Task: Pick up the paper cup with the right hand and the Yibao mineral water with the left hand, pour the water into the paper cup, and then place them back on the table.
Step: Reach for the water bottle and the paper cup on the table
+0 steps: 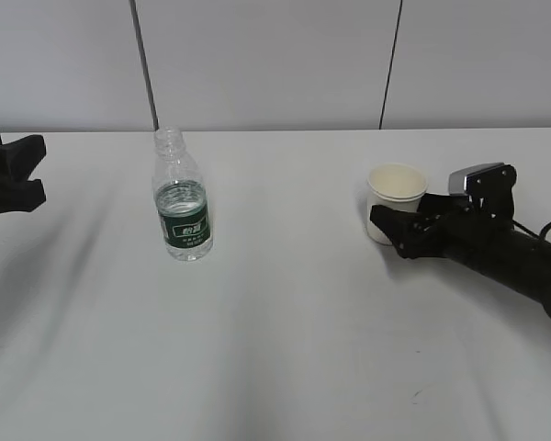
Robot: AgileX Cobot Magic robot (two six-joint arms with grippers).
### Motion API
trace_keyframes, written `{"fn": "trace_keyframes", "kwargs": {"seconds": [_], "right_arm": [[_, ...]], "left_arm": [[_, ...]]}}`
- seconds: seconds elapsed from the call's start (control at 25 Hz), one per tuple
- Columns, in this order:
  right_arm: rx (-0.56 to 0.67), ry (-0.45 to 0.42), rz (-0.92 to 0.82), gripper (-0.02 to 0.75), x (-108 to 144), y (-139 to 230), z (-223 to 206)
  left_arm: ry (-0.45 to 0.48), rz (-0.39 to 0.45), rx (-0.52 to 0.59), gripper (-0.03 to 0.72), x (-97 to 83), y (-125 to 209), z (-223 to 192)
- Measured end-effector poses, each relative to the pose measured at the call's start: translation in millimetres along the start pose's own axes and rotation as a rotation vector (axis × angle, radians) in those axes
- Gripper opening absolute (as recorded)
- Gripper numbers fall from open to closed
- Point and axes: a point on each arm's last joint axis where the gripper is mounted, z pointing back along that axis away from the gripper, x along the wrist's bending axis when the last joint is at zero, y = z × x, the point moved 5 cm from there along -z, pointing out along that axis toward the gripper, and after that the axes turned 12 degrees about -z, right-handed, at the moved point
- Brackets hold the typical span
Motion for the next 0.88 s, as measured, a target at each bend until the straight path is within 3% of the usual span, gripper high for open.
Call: {"fn": "trace_keyframes", "kwargs": {"seconds": [0.88], "right_arm": [[0.000,-0.034,0.022,0.661,-7,5,-16]], "left_arm": [[0.000,0.000,0.000,0.342,0.0,0,0]]}}
